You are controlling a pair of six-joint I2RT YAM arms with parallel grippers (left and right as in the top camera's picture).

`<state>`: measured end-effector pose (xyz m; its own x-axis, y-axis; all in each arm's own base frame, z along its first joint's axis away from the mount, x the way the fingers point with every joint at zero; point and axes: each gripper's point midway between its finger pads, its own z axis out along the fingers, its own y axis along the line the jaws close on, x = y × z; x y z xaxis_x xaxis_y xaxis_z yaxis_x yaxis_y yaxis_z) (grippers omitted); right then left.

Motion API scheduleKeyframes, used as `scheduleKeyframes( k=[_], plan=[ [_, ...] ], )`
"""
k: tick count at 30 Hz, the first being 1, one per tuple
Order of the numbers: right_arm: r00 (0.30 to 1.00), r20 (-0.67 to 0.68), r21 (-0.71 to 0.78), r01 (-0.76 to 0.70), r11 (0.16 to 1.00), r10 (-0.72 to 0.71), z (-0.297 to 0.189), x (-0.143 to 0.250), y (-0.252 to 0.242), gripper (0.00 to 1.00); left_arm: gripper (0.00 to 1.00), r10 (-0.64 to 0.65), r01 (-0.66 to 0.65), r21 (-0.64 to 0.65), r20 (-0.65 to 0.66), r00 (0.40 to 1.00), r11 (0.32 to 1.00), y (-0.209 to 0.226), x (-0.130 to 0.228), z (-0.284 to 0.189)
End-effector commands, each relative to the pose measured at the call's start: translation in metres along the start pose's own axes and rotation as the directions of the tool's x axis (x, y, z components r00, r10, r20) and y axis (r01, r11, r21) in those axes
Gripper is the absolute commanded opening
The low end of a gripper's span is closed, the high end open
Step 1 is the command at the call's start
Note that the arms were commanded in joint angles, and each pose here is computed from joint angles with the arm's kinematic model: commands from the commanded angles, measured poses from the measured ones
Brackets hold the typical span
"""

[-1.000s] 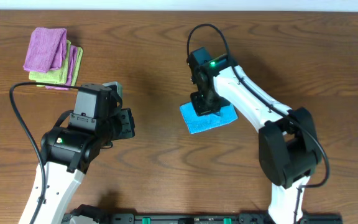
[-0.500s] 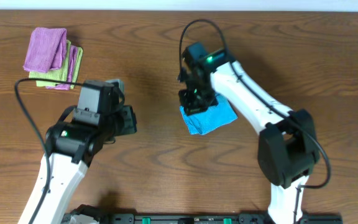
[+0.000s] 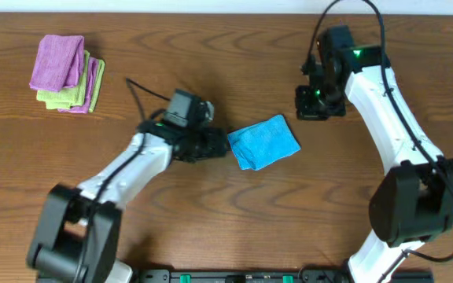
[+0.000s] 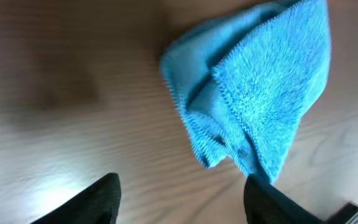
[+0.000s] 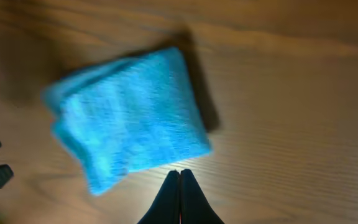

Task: Fold the cloth
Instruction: 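Grasp the folded blue cloth with the left gripper, right gripper steadying, then carry the blue cloth left with the left gripper onto the cloth stack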

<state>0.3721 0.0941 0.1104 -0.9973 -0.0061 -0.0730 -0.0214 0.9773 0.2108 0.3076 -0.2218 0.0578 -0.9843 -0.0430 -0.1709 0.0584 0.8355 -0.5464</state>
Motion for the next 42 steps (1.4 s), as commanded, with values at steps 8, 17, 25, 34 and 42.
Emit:
scheduleKeyframes(
  k=[8,17,25,34,42],
  plan=[
    [0.997,-0.012,0.01,-0.077,0.997,0.077,0.059,0.014,-0.03,0.01,0.95,-0.089,0.093,0.038,-0.095,0.992,0.995,-0.015,0.023,0.051],
    [0.995,-0.065,-0.065,-0.082,0.995,0.078,0.095,0.014,-0.015,0.02,0.95,-0.153,0.174,0.136,-0.15,0.977,0.975,-0.029,0.024,0.067],
    [0.997,-0.08,-0.136,-0.034,0.99,0.024,0.113,0.016,0.022,0.02,0.96,-0.194,0.214,0.128,-0.156,0.969,0.968,-0.028,0.024,0.067],
    [0.995,-0.095,-0.137,-0.035,0.99,0.022,0.113,0.02,0.024,0.02,0.28,-0.223,0.235,0.082,-0.13,0.966,0.968,-0.02,0.022,0.069],
    [0.994,-0.112,-0.159,-0.033,0.987,0.015,0.11,0.023,0.027,0.02,0.06,-0.229,0.234,0.061,-0.08,0.97,0.97,-0.008,0.009,0.066]
  ],
)
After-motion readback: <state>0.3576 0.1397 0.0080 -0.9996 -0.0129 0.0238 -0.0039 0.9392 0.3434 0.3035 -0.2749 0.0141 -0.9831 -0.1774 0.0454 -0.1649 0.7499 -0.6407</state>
